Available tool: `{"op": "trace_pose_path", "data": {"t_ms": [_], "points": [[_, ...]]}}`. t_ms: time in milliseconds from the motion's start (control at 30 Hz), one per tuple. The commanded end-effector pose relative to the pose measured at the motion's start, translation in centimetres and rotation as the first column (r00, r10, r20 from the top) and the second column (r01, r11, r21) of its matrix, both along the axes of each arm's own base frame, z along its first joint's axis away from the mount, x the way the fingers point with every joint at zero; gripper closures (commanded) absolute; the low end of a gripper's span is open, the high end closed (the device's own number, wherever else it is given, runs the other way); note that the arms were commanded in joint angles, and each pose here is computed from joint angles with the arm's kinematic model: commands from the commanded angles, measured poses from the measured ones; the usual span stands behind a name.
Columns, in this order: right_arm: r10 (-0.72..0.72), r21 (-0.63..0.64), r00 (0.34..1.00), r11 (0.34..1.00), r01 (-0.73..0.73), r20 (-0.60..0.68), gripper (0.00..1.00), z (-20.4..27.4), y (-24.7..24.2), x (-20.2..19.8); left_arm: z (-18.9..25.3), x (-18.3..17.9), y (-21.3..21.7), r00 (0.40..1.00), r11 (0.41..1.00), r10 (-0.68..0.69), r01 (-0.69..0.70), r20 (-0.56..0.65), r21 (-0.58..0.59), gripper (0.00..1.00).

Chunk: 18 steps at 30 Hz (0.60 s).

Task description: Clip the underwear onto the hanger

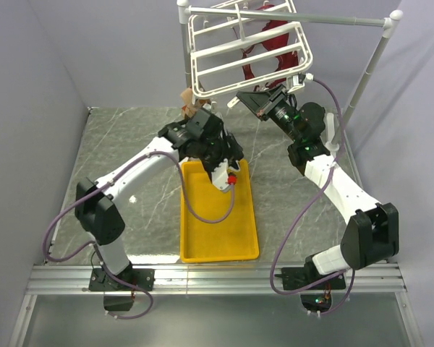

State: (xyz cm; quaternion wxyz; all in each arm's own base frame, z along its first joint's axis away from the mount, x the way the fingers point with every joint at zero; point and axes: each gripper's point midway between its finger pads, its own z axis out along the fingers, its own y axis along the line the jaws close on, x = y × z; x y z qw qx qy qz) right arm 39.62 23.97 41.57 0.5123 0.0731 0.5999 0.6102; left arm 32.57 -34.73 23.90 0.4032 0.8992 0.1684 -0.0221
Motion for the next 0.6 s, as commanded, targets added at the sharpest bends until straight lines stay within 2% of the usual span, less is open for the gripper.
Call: {"op": "trace_pose_path", "data": {"t_ms": [0,33,133,200,300,367,467,533,567], "points": [[-0.047,0.022,0.997,0.999,0.045,0.058,1.0,2.5,-0.9,0.7,-0.2,0.0,0.2,0.997,0.993,0.063,-0.058,-0.047,0.106,0.19],[-0.047,0.022,0.997,0.999,0.046,0.061,1.0,2.6,-0.9,0.7,1.1,0.5,-0.1,0.997,0.993,0.073,-0.069,-0.037,0.091,0.19],[-0.045,0.02,0.997,0.999,0.044,0.062,1.0,2.6,-0.8,0.8,0.7,1.9,0.2,0.994,0.988,0.108,-0.107,0.004,0.109,0.19],[-0.045,0.022,0.997,0.999,0.044,0.061,1.0,2.7,-0.9,0.8,1.4,2.7,0.7,0.99,0.986,0.123,-0.13,0.074,0.102,0.18],[-0.044,0.021,0.997,0.999,0.043,0.064,1.0,2.7,-0.9,0.8,1.3,3.7,1.5,0.983,0.975,0.142,-0.16,0.119,0.156,0.19],[-0.045,0.019,0.997,0.999,0.044,0.062,1.0,2.6,-0.9,0.8,0.4,3.7,2.2,0.985,0.962,0.153,-0.167,0.08,0.214,0.2],[-0.044,0.019,0.997,0.999,0.043,0.058,1.0,2.4,-0.9,0.9,1.9,4.1,2.5,0.982,0.964,0.173,-0.185,0.08,0.192,0.2],[-0.042,0.02,0.998,0.999,0.041,0.053,1.0,2.2,-0.9,0.9,1.4,4.6,3.0,0.977,0.958,0.182,-0.202,0.109,0.203,0.2],[-0.041,0.023,0.998,0.999,0.04,0.055,1.0,2.3,-0.9,0.9,2.2,5.3,2.8,0.971,0.963,0.186,-0.211,0.148,0.169,0.2]]}}
